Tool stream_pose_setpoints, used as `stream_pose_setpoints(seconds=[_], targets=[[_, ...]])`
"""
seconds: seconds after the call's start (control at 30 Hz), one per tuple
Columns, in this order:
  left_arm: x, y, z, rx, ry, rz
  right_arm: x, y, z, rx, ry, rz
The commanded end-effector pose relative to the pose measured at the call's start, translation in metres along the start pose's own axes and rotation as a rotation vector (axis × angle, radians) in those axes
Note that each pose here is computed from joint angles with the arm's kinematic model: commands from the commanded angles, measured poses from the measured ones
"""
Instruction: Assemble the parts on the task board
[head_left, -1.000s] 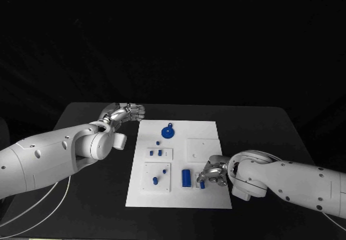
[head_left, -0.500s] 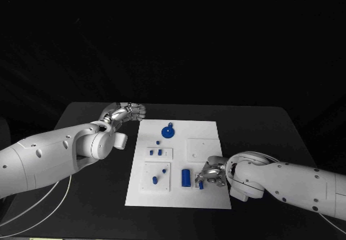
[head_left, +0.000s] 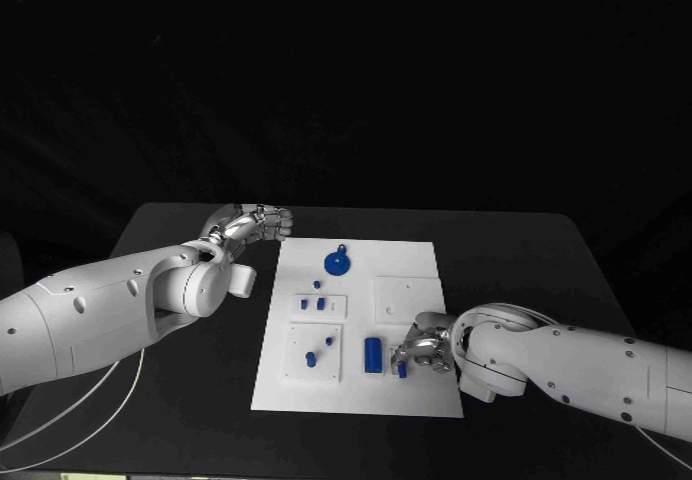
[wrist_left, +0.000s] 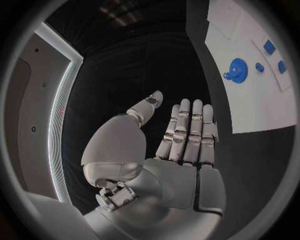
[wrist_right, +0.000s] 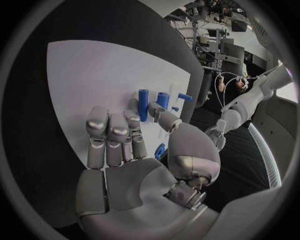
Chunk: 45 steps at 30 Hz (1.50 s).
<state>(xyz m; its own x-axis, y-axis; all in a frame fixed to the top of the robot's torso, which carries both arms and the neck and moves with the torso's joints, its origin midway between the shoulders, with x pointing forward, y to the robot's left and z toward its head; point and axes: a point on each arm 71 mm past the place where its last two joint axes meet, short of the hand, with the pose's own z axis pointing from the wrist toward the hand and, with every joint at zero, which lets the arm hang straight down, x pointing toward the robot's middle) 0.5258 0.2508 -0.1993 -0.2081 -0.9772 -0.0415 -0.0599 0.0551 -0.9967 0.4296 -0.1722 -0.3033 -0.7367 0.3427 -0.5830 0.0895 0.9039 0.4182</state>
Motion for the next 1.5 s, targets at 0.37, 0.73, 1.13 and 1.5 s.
stream_pose_setpoints(seconds=[0.37, 0.73, 1.13, 1.5], targets=[[0.0024, -0.0011, 0.0004, 0.006, 0.011, -0.003, 0.003, 0.003, 0.001, -0.024, 0.004, -0.012], [0.0022, -0.0011, 0.0004, 0.006, 0.009, -0.002, 0.003, 0.003, 0.0, -0.036, 0.001, -0.009], [0.0015, -0.001, 0.0003, 0.005, 0.007, -0.001, 0.004, 0.002, -0.005, -0.049, 0.002, -0.006], [0.0009, -0.0009, 0.0, 0.004, 0.005, -0.001, 0.002, -0.004, -0.011, -0.045, -0.009, -0.012]])
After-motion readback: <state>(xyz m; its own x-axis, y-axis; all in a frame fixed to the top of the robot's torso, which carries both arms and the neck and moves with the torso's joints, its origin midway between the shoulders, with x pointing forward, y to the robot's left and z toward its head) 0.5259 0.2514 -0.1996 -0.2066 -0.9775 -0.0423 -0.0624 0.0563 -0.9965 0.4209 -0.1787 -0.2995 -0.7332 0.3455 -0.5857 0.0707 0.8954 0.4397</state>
